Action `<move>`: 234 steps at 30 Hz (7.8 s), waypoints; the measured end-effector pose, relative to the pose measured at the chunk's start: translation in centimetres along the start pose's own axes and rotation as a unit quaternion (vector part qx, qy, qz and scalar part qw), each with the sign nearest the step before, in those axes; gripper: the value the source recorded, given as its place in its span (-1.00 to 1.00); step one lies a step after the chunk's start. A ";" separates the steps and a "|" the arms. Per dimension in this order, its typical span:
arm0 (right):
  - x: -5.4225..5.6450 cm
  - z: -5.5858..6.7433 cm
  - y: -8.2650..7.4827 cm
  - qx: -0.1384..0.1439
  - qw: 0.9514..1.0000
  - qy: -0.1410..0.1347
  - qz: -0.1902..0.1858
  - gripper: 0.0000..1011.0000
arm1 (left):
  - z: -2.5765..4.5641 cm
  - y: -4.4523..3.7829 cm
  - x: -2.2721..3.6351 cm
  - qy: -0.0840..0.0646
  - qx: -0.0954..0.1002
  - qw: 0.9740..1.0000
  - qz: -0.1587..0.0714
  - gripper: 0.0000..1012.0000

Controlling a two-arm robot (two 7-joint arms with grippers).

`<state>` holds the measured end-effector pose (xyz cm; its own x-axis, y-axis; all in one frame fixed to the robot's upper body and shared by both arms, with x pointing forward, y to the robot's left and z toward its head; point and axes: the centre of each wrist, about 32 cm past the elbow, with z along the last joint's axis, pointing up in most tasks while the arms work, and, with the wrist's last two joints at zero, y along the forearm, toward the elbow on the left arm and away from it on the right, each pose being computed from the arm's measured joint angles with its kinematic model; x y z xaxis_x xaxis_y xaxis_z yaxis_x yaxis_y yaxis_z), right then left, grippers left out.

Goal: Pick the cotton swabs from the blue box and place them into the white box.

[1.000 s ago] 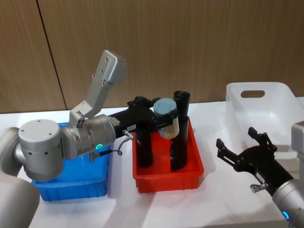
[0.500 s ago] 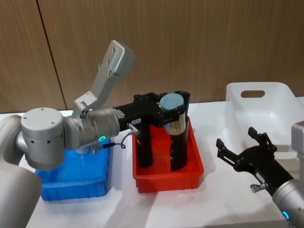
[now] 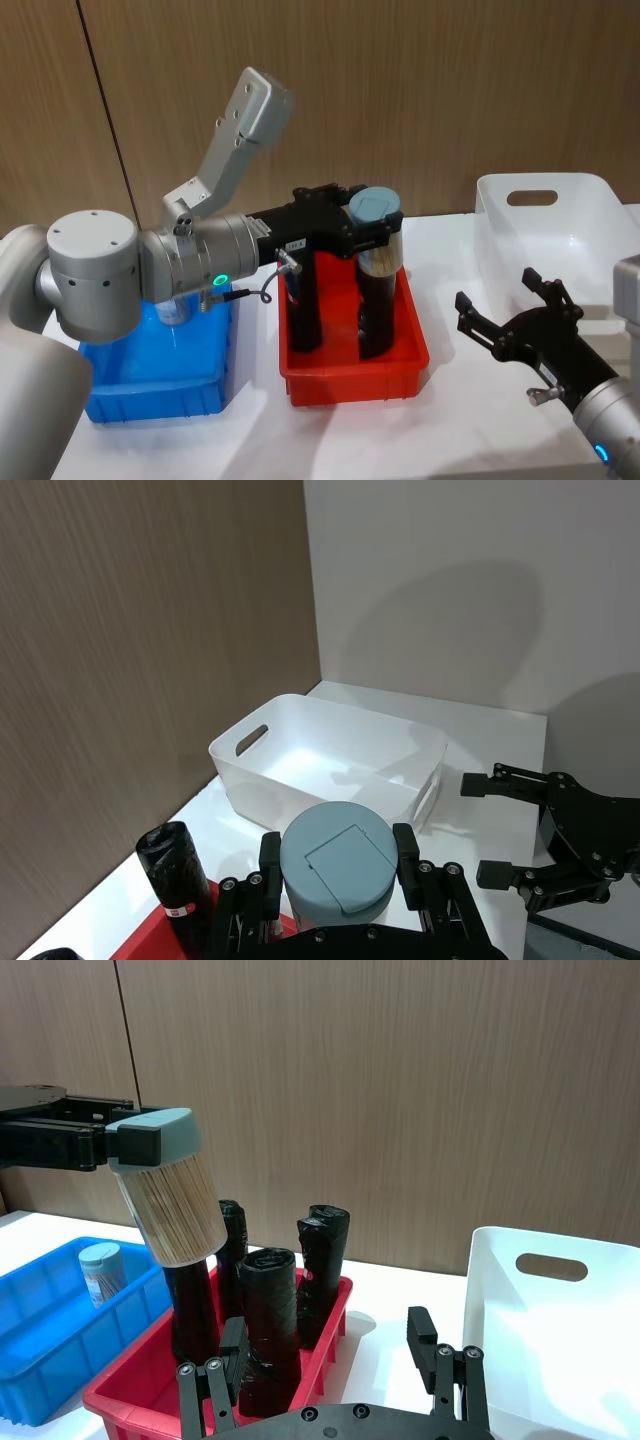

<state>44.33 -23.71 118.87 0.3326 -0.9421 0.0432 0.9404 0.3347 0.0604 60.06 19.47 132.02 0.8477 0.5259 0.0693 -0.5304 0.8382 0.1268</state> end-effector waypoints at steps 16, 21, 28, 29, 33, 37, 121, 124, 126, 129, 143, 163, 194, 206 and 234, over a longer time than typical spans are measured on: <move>0.0 0.0 0.0 -0.001 1.000 0.000 0.001 0.98 | 0.43 -0.08 -0.04 -0.002 -0.003 1.000 -0.007 0.32; 0.0 0.6 0.2 -0.002 1.000 -0.006 0.011 0.98 | 0.49 -0.09 -0.04 -0.002 -0.003 1.000 -0.008 0.32; 0.1 2.0 0.7 -0.010 0.999 -0.018 0.035 0.98 | 0.54 -0.09 -0.05 -0.002 -0.003 1.000 -0.009 0.32; 0.1 2.4 0.8 -0.012 0.999 -0.020 0.042 0.98 | 0.54 -0.10 -0.05 -0.002 -0.003 1.000 -0.009 0.32; 0.2 3.4 1.4 -0.019 0.997 -0.028 0.062 0.98 | 0.57 -0.09 -0.05 -0.003 -0.004 1.000 -0.009 0.32; 0.3 4.3 1.9 -0.024 0.996 -0.034 0.079 0.98 | 0.58 -0.09 -0.05 -0.003 -0.004 1.000 -0.009 0.32; 1.5 5.4 10.3 -0.042 0.982 -0.017 0.182 0.42 | 0.60 -0.09 -0.04 -0.003 -0.004 1.000 -0.009 0.32; 1.5 5.4 10.4 -0.040 0.982 -0.015 0.183 0.35 | 0.61 -0.08 -0.03 -0.003 -0.004 1.000 -0.009 0.32; 1.5 5.4 10.4 -0.039 0.982 -0.015 0.184 0.35 | 0.61 -0.08 -0.03 -0.003 -0.004 1.000 -0.009 0.32; 1.4 5.4 10.5 -0.038 0.982 -0.014 0.185 0.34 | 0.61 -0.07 -0.02 -0.003 -0.004 1.000 -0.008 0.32; 1.3 5.5 10.7 -0.028 0.982 -0.012 0.186 0.33 | 0.54 -0.11 -0.05 -0.002 -0.003 1.000 -0.010 0.60; 1.2 5.7 10.6 -0.019 0.982 -0.012 0.186 0.33 | 0.60 -0.09 -0.04 -0.003 -0.003 1.000 -0.009 0.98; 4.8 3.6 10.3 -0.047 0.994 -0.012 0.096 0.33 | 0.60 -0.09 -0.04 -0.003 -0.004 1.000 -0.009 0.98; 8.0 3.4 10.5 -0.047 0.998 -0.019 0.031 0.33 | 0.60 -0.09 -0.04 -0.003 -0.004 1.000 -0.009 0.98; 12.8 0.9 12.5 -0.119 0.992 -0.010 -0.027 0.33 | 0.60 -0.09 -0.04 -0.003 -0.004 1.000 -0.009 0.98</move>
<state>60.24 -31.56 121.07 0.2818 -0.9572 0.0664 0.9479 0.2669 -0.1739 60.08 19.28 132.60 0.8576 0.5092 0.0727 -0.5144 0.8490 0.1207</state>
